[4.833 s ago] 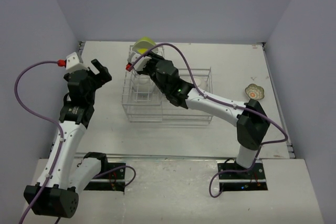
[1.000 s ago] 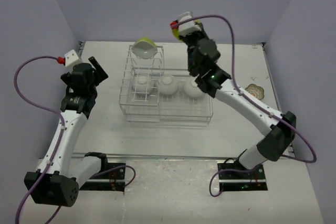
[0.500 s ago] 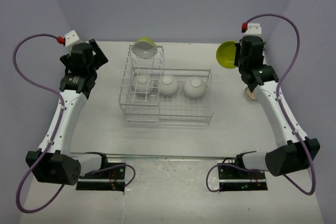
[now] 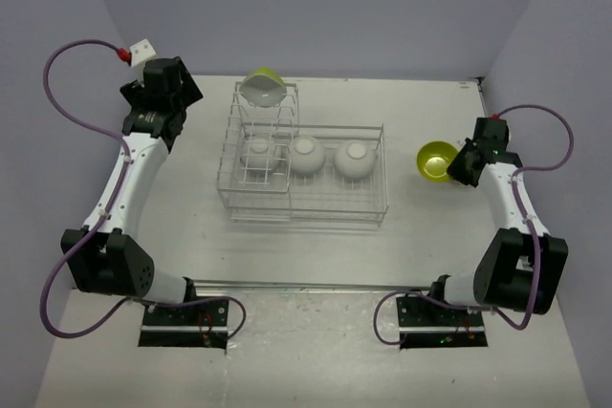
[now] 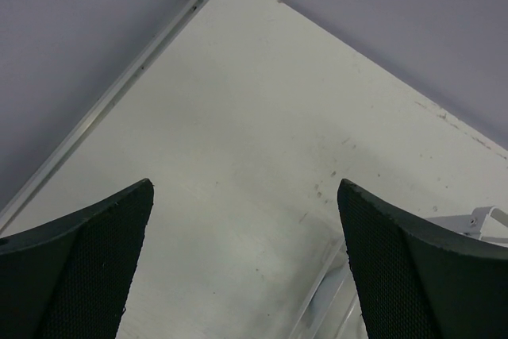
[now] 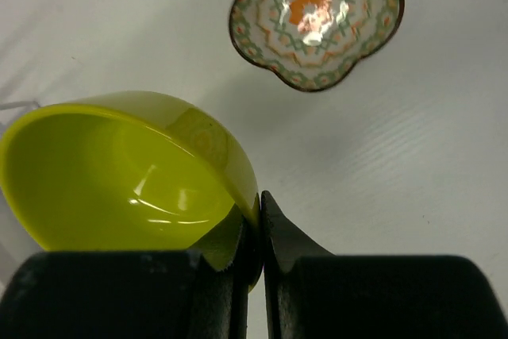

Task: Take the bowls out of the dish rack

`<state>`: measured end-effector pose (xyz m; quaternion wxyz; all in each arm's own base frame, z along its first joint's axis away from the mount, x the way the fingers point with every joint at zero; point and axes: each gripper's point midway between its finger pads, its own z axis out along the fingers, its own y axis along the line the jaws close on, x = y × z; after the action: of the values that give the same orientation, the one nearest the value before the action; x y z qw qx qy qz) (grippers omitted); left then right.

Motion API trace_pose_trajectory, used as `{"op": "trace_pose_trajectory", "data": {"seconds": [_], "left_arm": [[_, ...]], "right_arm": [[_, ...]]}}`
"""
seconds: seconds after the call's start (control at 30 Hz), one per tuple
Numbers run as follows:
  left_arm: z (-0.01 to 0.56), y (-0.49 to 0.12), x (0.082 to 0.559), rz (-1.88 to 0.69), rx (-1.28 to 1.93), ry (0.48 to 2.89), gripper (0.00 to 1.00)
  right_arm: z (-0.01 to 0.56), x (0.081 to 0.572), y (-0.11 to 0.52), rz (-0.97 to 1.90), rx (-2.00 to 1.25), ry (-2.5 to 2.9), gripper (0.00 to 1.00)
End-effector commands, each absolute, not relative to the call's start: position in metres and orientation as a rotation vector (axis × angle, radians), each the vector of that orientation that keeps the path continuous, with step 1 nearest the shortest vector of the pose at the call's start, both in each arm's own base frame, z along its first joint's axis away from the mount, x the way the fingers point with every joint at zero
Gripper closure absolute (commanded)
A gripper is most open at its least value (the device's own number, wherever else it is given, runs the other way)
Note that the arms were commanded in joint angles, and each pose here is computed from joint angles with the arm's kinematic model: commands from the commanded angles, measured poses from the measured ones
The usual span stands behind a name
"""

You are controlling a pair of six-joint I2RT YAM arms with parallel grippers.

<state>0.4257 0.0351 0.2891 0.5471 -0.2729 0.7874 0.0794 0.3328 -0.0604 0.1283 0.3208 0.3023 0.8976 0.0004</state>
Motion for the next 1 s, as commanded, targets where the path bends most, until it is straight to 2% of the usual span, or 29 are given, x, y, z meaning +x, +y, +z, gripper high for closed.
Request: {"op": "trace_pose_trajectory", "data": {"seconds": [0.0, 0.37, 0.6, 0.97], "left_arm": [[0.322, 0.041, 0.438, 0.17, -0.711, 1.767, 0.03], [0.341, 0.034, 0.449, 0.136, -0.627, 1.754, 0.05], [0.343, 0.018, 0.458, 0.076, -0.529, 1.799, 0.1], [0.338, 0.005, 0.462, 0.009, -0.491, 1.829, 0.12]], "right_arm": [[0.119, 0.324, -0.059, 0.117, 0.948, 2.308, 1.0], [0.069, 0.271, -0.104, 0.028, 1.321, 2.262, 1.0], [0.058, 0.259, -0.126, -0.042, 1.433, 2.241, 1.0], [0.048, 0.249, -0.144, -0.129, 1.514, 2.242, 0.99]]}}
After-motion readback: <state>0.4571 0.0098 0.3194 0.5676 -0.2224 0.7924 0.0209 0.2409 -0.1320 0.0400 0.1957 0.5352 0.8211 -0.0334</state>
